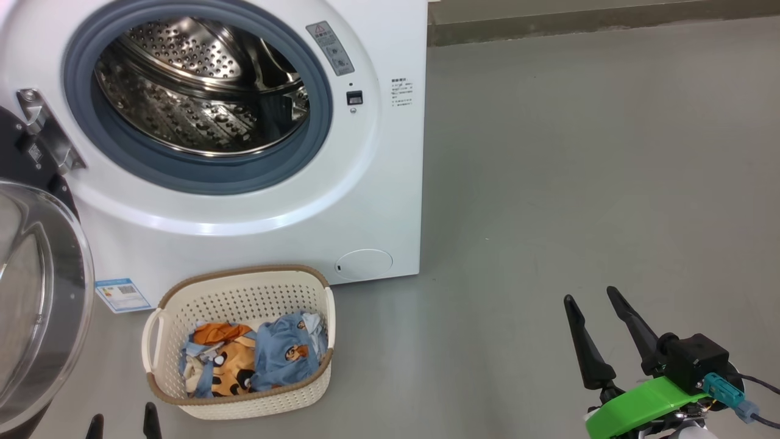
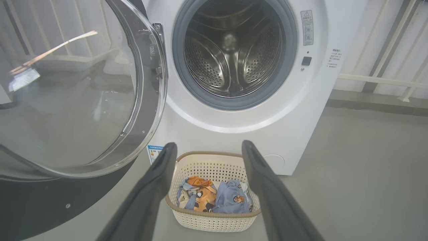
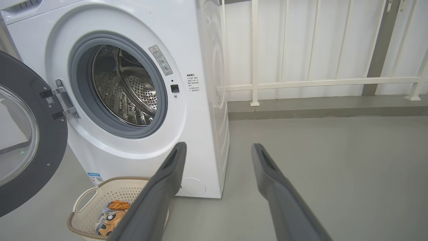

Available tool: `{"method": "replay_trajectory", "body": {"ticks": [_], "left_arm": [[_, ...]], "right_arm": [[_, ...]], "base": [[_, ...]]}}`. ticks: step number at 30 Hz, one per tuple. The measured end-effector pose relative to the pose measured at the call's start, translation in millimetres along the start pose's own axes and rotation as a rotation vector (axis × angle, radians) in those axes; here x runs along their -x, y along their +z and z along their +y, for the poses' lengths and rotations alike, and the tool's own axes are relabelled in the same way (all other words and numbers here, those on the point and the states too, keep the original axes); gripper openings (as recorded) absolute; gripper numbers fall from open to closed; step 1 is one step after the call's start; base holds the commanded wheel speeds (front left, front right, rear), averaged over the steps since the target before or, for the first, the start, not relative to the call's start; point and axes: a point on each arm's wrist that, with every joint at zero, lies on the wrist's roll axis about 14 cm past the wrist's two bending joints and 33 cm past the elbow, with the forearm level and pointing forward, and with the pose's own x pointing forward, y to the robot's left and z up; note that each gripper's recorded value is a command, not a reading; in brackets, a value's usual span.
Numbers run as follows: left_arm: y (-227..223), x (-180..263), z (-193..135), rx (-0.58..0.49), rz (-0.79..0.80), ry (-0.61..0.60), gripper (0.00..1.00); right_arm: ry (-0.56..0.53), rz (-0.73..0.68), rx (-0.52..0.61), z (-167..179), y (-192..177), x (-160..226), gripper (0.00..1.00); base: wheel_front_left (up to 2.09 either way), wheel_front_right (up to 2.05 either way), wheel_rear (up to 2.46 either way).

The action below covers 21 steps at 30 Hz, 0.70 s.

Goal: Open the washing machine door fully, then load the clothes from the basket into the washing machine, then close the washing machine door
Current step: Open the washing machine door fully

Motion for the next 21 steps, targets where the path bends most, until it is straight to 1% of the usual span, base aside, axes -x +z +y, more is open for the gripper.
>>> {"method": "replay_trajectory", "body": {"ticks": [21], "left_arm": [[7.3, 0.9, 3.2, -0.007, -0.023, 0.015, 1.00]], "right_arm": [[0.005, 0.004, -0.004, 1.9, -2.0, -3.7, 1.00]], "base": [[0.00, 0.00, 0.00]]}}
